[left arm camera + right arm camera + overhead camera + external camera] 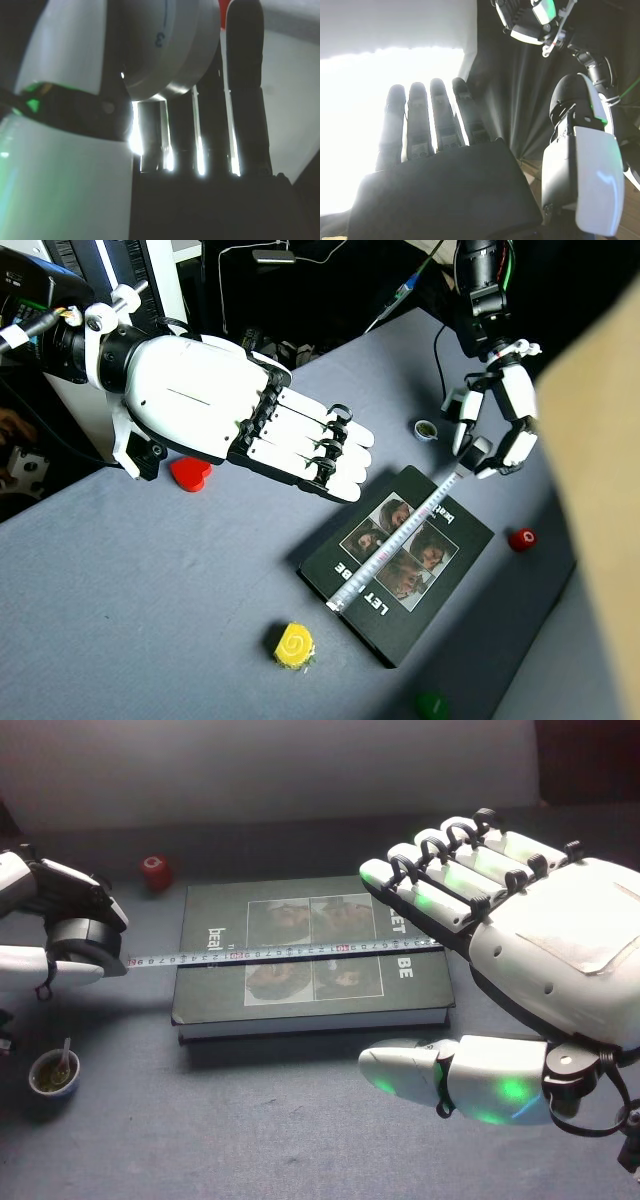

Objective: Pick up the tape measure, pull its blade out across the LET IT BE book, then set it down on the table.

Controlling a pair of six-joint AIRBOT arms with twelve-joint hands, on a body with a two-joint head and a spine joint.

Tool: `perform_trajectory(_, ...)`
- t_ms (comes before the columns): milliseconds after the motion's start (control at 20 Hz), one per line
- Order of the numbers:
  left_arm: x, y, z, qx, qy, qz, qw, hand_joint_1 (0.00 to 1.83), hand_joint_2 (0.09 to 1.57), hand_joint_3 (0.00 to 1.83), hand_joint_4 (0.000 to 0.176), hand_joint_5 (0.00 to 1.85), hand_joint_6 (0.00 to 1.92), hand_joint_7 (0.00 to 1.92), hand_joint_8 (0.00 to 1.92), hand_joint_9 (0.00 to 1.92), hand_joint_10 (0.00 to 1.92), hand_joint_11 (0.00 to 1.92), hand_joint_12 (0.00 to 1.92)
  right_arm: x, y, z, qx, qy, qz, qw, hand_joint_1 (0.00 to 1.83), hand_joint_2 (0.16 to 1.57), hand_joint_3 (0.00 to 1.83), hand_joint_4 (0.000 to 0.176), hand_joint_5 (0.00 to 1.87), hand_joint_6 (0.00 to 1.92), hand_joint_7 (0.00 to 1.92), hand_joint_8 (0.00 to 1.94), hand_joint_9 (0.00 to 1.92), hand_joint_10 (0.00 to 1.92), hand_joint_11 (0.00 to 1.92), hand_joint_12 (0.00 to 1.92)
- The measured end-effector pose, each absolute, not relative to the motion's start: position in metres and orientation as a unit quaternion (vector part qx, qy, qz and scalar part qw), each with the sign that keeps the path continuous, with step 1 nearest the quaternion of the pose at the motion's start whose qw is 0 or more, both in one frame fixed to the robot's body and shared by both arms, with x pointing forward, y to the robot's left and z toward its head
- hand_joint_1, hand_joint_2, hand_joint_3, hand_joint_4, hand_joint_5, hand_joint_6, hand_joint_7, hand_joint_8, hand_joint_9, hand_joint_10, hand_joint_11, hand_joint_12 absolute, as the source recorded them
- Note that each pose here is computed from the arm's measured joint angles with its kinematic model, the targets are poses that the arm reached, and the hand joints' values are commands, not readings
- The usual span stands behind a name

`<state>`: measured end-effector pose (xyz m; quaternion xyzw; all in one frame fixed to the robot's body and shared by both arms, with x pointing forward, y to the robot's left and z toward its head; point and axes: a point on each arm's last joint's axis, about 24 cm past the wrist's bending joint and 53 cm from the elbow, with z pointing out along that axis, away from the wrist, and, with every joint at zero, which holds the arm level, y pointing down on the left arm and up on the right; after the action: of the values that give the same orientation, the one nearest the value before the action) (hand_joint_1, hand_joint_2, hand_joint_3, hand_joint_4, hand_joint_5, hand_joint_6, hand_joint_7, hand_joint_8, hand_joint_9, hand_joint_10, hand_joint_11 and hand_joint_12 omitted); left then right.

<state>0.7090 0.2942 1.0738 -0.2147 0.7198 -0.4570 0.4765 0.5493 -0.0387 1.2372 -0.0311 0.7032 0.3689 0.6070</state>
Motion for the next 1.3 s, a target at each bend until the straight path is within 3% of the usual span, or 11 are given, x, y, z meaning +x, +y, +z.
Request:
perform_trajectory(150,0.712,0.298,1.075,-0.215,0.718,-0.455,0.481,1.38,1.09,0.00,0.000,1.01,0.80,1.03,0.89,0.96,1.18,0.88,1.03,0.549,-0.039,1.237,-0.030,0.703,0.369,0.607,0.05,1.05,0.01,0.000,0.00,0.00,0.00,0.00,0.00,0.00,0.00,0.02)
perform_trajectory(450,0.715,0.301,1.076,-0.216,0.716,-0.457,0.483,1.38,1.10,0.00,0.000,0.96,0.90,1.01,0.90,0.94,1.21,0.85,1.06,0.549,-0.039,1.237,-0.030,0.703,0.370,0.606,0.05,1.06,0.01,0.000,0.00,0.00,0.00,0.00,0.00,0.00,0.00,0.02)
perform_trajectory(800,0.715,0.300,1.076,-0.217,0.714,-0.458,0.482,1.38,1.10,0.00,0.000,0.97,0.82,1.01,0.95,0.93,1.21,0.87,1.05,0.549,-0.039,1.237,-0.029,0.703,0.371,0.606,0.05,1.07,0.01,0.000,0.00,0.00,0.00,0.00,0.00,0.00,0.01,0.04)
perform_trajectory(1300,0.708,0.284,1.073,-0.223,0.713,-0.469,0.471,1.38,1.10,0.00,0.000,1.00,0.80,1.02,0.92,0.93,1.20,0.87,1.03,0.550,-0.040,1.238,-0.025,0.702,0.371,0.608,0.05,1.06,0.00,0.000,0.00,0.00,0.00,0.00,0.00,0.00,0.00,0.09)
